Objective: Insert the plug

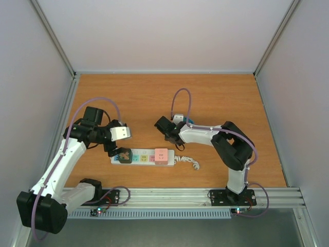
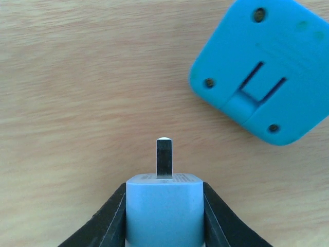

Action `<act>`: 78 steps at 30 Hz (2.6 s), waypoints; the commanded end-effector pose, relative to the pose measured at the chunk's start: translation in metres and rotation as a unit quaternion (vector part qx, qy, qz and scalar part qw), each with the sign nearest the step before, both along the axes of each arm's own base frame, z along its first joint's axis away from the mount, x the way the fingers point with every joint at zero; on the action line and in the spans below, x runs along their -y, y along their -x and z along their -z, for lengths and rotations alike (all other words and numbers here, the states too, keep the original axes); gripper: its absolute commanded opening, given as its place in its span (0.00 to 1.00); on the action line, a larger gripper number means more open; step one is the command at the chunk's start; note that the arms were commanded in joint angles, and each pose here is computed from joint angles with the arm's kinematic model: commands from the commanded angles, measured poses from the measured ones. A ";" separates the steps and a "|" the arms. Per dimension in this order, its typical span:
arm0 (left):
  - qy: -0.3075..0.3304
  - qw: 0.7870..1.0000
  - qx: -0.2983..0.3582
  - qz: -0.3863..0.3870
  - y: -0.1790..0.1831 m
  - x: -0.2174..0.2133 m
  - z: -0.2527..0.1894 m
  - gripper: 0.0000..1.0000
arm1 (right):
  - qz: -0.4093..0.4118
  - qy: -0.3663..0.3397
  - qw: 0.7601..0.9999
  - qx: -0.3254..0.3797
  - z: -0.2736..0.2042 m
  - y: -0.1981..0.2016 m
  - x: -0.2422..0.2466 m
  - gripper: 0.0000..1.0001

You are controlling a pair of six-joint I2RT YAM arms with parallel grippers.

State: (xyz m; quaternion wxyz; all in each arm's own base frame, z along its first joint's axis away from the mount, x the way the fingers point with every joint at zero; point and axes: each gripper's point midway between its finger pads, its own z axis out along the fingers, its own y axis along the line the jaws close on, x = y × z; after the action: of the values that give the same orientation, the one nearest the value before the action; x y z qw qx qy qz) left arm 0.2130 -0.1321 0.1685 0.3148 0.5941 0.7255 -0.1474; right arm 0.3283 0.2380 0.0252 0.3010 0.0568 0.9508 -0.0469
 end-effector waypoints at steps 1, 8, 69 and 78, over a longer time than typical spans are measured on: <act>0.014 0.998 0.059 0.036 -0.002 0.006 -0.022 1.00 | -0.068 -0.098 0.993 0.009 -0.060 0.009 -0.049 0.01; 0.049 0.962 0.230 0.137 0.008 0.022 -0.050 1.00 | -0.259 -0.304 0.915 -0.059 -0.139 0.070 -0.120 0.01; 0.209 0.943 0.256 0.041 0.002 0.036 -0.094 0.28 | -0.370 -0.522 0.767 -0.037 -0.240 0.122 -0.193 0.50; 0.219 0.953 0.206 0.039 0.008 0.038 -0.087 0.54 | -0.382 -0.526 0.758 -0.047 -0.235 0.122 -0.202 0.03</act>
State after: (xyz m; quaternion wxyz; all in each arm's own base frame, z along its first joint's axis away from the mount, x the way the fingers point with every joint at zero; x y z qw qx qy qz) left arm 0.2059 -0.1689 0.2460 0.5741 0.5609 0.5705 -0.1741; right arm 0.2030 0.4336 0.2483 0.1627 -0.1602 0.7928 0.5651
